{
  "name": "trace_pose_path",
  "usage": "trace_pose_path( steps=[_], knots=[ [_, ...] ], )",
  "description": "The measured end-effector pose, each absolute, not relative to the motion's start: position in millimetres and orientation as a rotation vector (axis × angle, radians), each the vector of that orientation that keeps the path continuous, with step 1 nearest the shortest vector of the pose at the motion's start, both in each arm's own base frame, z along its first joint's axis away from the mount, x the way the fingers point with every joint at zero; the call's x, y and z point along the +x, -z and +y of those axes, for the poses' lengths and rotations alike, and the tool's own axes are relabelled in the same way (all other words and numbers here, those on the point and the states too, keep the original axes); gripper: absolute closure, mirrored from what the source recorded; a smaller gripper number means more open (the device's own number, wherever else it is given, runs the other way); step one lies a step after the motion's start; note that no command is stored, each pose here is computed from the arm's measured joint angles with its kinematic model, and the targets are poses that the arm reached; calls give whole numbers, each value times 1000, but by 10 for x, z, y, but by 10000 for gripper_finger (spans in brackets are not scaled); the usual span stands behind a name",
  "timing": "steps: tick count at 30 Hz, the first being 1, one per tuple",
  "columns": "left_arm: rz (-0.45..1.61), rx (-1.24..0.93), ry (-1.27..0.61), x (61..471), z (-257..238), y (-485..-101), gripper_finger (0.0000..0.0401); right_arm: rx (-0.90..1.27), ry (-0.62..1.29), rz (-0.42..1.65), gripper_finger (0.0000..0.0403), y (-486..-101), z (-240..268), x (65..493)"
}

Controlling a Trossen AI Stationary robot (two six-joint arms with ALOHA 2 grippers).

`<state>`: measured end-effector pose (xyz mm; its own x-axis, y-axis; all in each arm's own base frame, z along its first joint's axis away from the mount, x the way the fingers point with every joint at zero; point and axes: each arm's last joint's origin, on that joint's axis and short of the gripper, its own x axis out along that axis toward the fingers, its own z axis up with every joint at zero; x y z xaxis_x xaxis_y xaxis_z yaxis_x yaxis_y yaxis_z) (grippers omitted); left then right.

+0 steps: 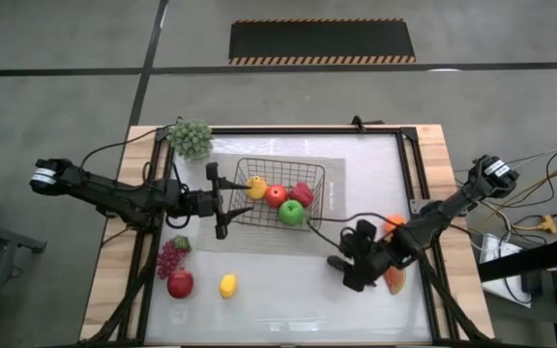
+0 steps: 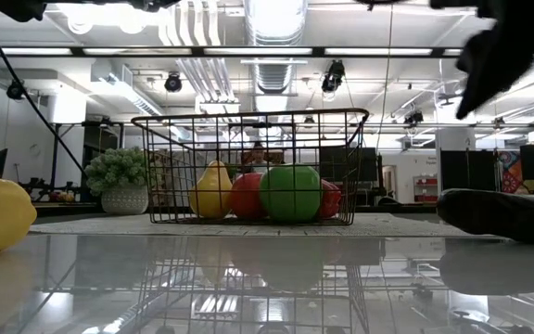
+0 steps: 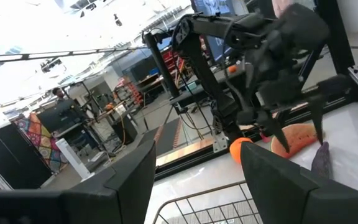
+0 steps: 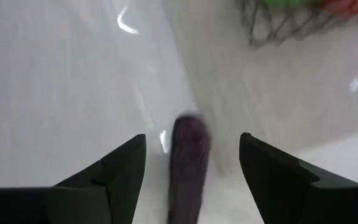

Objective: Build produce basket
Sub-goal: Put the eggplant into the wire basket

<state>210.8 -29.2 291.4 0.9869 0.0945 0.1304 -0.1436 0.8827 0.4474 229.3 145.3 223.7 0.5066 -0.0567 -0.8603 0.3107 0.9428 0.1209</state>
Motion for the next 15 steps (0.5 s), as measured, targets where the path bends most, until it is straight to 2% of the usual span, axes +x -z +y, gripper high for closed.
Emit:
trace_pose_path(
  steps=[15],
  knots=[
    [-106,472,-124,2109,-293,-2914,184,168,292,1200,174,-1683,1740,2263]
  ],
)
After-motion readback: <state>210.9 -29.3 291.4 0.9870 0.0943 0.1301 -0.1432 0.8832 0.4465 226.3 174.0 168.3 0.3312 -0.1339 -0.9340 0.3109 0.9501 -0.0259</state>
